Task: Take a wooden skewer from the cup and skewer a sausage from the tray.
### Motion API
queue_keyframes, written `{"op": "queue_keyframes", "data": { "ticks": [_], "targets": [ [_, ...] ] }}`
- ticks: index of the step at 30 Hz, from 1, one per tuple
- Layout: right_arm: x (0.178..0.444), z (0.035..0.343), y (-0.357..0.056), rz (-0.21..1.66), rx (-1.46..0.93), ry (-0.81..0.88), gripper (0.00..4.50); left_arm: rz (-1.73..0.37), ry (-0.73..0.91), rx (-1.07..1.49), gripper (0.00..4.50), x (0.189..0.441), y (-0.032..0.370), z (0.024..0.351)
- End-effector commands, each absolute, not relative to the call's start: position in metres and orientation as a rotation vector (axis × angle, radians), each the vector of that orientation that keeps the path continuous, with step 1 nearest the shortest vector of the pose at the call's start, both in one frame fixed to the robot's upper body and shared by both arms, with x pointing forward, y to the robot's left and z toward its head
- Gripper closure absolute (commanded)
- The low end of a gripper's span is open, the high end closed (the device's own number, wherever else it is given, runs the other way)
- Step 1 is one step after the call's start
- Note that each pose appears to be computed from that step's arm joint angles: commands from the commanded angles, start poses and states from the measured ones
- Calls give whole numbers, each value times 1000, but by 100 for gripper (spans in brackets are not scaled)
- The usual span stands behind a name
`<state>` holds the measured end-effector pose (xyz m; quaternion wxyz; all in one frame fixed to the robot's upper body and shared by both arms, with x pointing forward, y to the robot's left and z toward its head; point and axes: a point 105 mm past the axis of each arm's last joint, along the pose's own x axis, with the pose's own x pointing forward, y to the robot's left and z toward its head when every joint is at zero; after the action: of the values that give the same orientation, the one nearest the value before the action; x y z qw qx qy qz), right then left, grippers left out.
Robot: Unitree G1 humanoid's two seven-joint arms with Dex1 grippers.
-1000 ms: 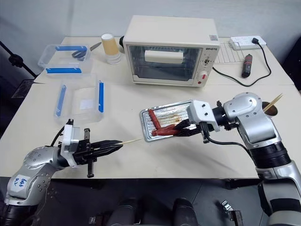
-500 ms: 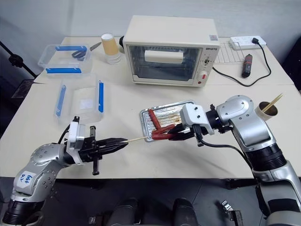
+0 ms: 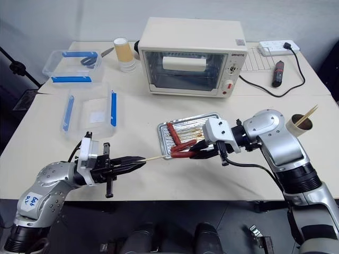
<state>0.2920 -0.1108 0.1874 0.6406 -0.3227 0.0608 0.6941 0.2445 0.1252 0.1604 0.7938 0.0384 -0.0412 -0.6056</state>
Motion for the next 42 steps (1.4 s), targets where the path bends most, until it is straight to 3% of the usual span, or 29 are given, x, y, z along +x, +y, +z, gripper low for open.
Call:
{"op": "queue_keyframes", "data": {
  "ticks": [1,42],
  "targets": [
    [289,196,-114,1581,-748,99,378,-1308,-113,100,450,242,125,164],
    [293,196,-117,1576,-760,104,378,-1295,-97,92,450,246,129,153]
  ]
}}
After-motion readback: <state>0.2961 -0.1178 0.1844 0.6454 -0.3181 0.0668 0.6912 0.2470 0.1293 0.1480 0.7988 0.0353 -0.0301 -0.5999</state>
